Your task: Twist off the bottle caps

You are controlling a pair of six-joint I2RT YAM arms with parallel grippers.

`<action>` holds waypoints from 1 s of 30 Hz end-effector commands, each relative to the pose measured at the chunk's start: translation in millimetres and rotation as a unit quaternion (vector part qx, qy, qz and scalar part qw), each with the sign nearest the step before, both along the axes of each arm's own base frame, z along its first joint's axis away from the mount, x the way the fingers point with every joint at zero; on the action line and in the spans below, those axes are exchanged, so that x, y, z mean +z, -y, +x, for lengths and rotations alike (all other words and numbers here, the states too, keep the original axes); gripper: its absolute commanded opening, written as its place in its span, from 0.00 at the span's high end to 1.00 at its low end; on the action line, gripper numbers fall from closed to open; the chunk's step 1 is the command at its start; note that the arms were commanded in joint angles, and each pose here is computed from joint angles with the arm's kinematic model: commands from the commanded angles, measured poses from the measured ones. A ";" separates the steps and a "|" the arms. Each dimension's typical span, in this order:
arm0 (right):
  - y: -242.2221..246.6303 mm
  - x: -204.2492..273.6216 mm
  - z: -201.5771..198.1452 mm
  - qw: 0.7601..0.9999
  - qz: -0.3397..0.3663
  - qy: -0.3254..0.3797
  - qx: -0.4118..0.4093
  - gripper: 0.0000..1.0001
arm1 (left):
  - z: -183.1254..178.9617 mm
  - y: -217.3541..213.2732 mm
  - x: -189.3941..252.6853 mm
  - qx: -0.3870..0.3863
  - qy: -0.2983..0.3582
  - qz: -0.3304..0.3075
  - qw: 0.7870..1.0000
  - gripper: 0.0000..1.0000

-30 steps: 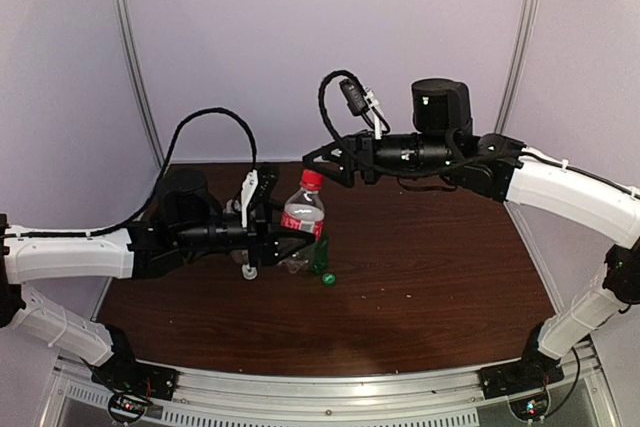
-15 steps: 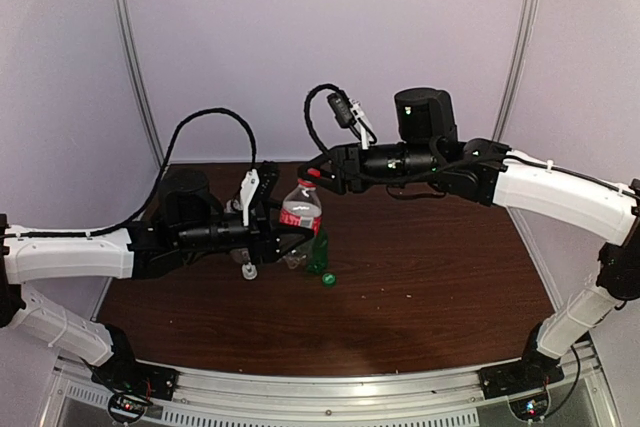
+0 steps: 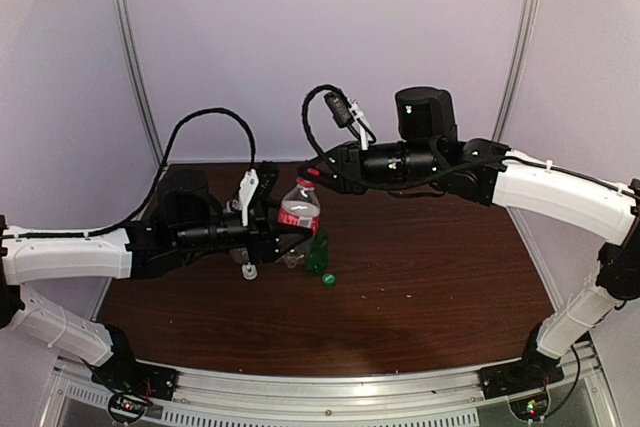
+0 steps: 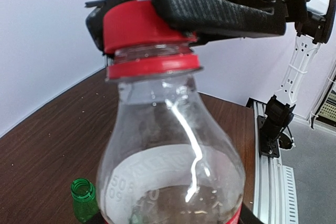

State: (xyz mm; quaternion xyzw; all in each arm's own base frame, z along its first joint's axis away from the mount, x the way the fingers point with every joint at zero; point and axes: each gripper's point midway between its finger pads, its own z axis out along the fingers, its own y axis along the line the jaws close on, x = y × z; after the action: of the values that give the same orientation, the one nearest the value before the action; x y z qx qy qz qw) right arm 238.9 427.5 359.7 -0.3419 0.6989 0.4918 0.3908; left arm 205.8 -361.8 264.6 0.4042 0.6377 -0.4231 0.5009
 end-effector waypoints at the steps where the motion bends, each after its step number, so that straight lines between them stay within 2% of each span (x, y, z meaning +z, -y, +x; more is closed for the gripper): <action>1: -2.4 11.6 -14.1 0.996 0.012 0.065 0.061 0.89 | -7.4 0.5 30.9 -0.017 0.037 -0.036 0.998 0.71; 6: 0.6 2.9 -46.3 0.973 0.005 0.137 0.186 0.89 | -42.3 2.9 37.5 -0.113 0.051 -0.058 0.991 0.71; 10: 6.3 -5.3 -69.9 0.946 0.007 0.162 0.279 0.85 | -82.2 2.4 45.1 -0.228 0.048 -0.085 0.969 0.70; 13: 9.6 -6.6 -81.4 0.933 0.013 0.164 0.320 0.80 | -100.2 0.5 49.3 -0.285 0.039 -0.102 0.952 0.70; 17: 10.7 -6.6 -80.7 0.933 0.012 0.166 0.319 0.76 | -103.5 2.0 50.8 -0.302 0.031 -0.111 0.947 0.70; 22: 11.5 -1.6 -74.5 0.943 0.010 0.166 0.288 0.72 | -97.9 4.4 49.7 -0.287 0.030 -0.109 0.951 0.70; 30: 11.7 4.2 -65.3 0.957 0.010 0.151 0.248 0.58 | -87.5 6.7 44.4 -0.256 0.030 -0.098 0.961 0.71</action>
State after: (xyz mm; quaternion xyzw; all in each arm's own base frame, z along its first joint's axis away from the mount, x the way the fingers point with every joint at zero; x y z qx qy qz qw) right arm 161.1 416.0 367.2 -0.5918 0.4893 0.5398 0.3451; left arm 121.9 -369.3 278.4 0.5084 0.5042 -0.5833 0.3834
